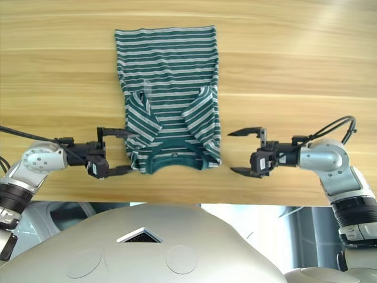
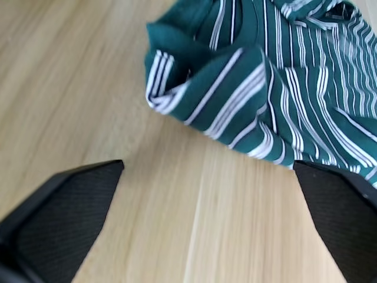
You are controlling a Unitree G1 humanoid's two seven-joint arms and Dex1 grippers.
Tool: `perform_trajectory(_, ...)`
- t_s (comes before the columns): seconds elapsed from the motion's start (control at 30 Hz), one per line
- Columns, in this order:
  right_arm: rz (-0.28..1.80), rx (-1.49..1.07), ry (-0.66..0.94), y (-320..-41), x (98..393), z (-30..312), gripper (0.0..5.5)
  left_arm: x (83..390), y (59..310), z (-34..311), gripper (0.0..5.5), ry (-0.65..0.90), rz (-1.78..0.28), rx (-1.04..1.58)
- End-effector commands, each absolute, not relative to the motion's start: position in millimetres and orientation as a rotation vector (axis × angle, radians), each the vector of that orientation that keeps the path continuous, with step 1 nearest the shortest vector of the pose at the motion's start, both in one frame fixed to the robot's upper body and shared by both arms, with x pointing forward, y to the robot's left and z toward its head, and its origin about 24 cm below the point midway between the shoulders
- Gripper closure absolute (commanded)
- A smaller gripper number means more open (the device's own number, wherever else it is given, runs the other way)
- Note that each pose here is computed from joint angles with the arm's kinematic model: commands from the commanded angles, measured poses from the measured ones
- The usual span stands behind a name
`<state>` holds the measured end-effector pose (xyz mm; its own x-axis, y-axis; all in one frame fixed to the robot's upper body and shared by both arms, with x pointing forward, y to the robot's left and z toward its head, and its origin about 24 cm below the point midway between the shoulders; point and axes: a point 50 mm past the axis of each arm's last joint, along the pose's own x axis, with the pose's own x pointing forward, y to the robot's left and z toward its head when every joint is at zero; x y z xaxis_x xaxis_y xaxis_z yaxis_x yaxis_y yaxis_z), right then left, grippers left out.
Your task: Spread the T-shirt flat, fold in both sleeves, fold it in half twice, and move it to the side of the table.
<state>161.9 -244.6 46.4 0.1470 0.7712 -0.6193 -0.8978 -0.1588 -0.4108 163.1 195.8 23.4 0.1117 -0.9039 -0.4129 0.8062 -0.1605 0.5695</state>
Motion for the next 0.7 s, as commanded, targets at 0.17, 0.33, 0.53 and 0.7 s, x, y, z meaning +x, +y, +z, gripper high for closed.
perform_trajectory(0.17,1.564,-0.912,0.206,-219,157,22,0.15,153,206,0,0.29,0.03,-1.596,0.917)
perform_trajectory(0.33,1.56,-0.921,0.193,-217,159,22,0.15,149,209,-2,1.08,0.054,-1.645,0.917)
perform_trajectory(0.53,1.56,-0.928,0.18,-213,163,22,1.25,146,213,-3,2.08,0.095,-1.701,0.921)
perform_trajectory(0.7,1.557,-0.933,0.178,-211,165,20,2.15,148,214,2,2.92,0.111,-1.731,0.937)
